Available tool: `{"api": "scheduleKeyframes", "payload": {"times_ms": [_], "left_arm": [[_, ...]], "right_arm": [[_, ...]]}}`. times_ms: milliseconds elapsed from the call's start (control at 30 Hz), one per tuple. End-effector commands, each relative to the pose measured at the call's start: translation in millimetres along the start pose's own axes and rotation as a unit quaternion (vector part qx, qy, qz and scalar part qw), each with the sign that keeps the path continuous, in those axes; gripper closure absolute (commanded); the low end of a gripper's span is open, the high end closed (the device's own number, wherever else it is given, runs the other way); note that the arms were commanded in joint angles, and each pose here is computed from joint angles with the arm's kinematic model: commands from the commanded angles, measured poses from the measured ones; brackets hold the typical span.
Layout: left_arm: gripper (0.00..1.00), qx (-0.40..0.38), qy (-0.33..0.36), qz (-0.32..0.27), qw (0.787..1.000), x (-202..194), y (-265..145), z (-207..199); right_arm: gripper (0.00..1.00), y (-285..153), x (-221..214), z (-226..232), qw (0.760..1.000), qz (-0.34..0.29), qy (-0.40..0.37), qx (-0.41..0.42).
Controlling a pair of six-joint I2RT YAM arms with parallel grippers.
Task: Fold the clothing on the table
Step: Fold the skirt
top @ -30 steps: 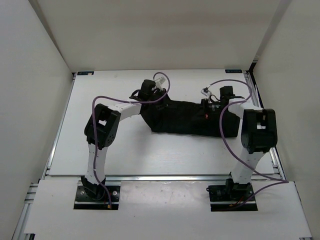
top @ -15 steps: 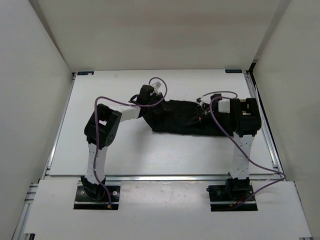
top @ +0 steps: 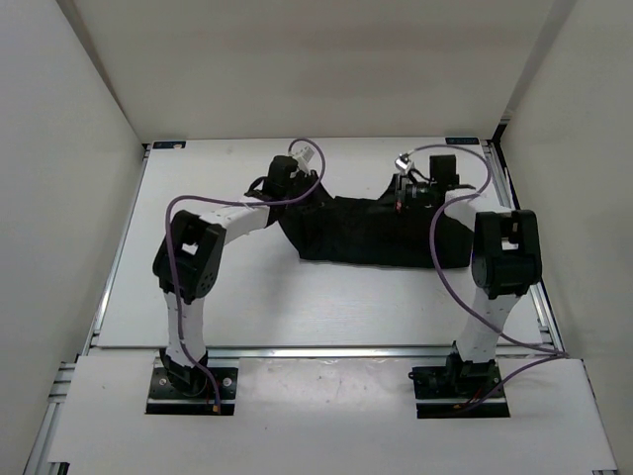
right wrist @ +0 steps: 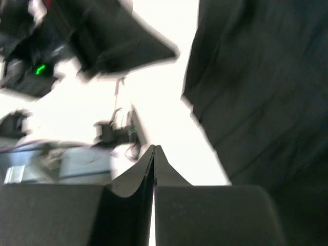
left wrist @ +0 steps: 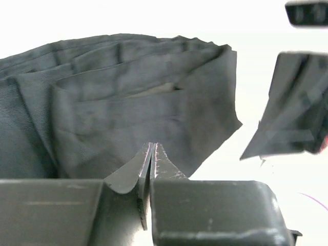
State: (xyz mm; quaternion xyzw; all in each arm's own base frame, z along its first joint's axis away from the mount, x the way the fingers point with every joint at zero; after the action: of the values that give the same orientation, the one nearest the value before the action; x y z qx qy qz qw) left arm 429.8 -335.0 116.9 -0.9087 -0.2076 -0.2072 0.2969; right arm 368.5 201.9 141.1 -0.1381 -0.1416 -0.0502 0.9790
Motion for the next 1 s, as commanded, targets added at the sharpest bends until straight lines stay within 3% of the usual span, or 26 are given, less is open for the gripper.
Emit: {"api": "scheduleKeyframes", "payload": {"times_ms": [0, 200, 367, 567, 700, 767, 800, 833, 867, 900, 933, 967], "left_arm": [[1.00, -0.036, 0.030, -0.043, 0.998, 24.8, -43.2, -42.1], [1.00, -0.033, 0.032, -0.049, 0.998, 15.1, -72.7, -41.7], [1.00, -0.014, 0.016, -0.065, 0.998, 3.7, -95.0, -26.8], [1.00, -0.010, 0.023, -0.086, 0.996, 8.5, -117.1, -31.5], [0.98, -0.025, 0.083, -0.084, 0.993, 15.7, -113.5, -58.0], [0.90, -0.020, 0.126, -0.065, 0.990, 15.5, -104.7, -68.7], [0.87, -0.032, 0.175, -0.063, 0.982, 16.0, -99.4, -90.4], [0.79, -0.017, 0.208, -0.026, 0.978, -1.2, -88.1, -83.6], [0.70, 0.000, 0.220, -0.002, 0.976, -5.0, -77.7, -83.1], [0.69, -0.010, 0.252, 0.006, 0.968, -1.4, -74.0, -96.9], [0.64, 0.002, 0.250, 0.054, 0.967, -19.1, -60.7, -79.6], [0.56, 0.008, 0.238, 0.083, 0.968, -25.7, -51.7, -71.2]], "right_arm": [[1.00, 9.5, 14.4, -5.8, 0.995, -0.004, -0.057, -0.083], [1.00, 14.8, 10.2, -74.2, 0.991, -0.007, 0.038, -0.128], [1.00, 28.5, -1.9, -130.0, 0.981, 0.024, 0.070, -0.179], [1.00, 41.1, 19.2, -100.4, 0.992, 0.026, 0.030, -0.119], [1.00, 11.1, 39.2, -21.6, 0.997, -0.019, -0.034, -0.066], [0.98, -9.6, 23.5, -1.2, 0.996, -0.038, -0.038, -0.074], [0.72, -23.9, 24.5, 21.6, 0.993, -0.060, -0.068, -0.081], [0.52, -36.2, 10.2, 28.5, 0.989, -0.073, -0.071, -0.106], [0.14, -44.5, -9.4, 16.1, 0.987, -0.075, -0.056, -0.131], [0.01, -67.8, -7.4, 31.8, 0.980, -0.117, -0.073, -0.145], [0.01, -77.7, -19.6, 32.8, 0.974, -0.146, -0.065, -0.163], [0.01, -105.8, -20.3, 17.7, 0.965, -0.202, -0.008, -0.165]]}}
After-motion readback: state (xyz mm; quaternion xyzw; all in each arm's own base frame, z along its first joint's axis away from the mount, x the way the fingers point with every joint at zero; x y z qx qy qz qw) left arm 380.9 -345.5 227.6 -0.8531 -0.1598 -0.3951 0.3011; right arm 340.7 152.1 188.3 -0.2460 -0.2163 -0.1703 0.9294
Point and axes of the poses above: each gripper's point midway between its finger pads, its own y axis out along the fingers, its own z axis along the line the jaws close on, x = y × z, the point moved 1 cm from there along -y, back along the fingers, and after that the axes turned 2 degrees about -y, right-handed, at the moved point
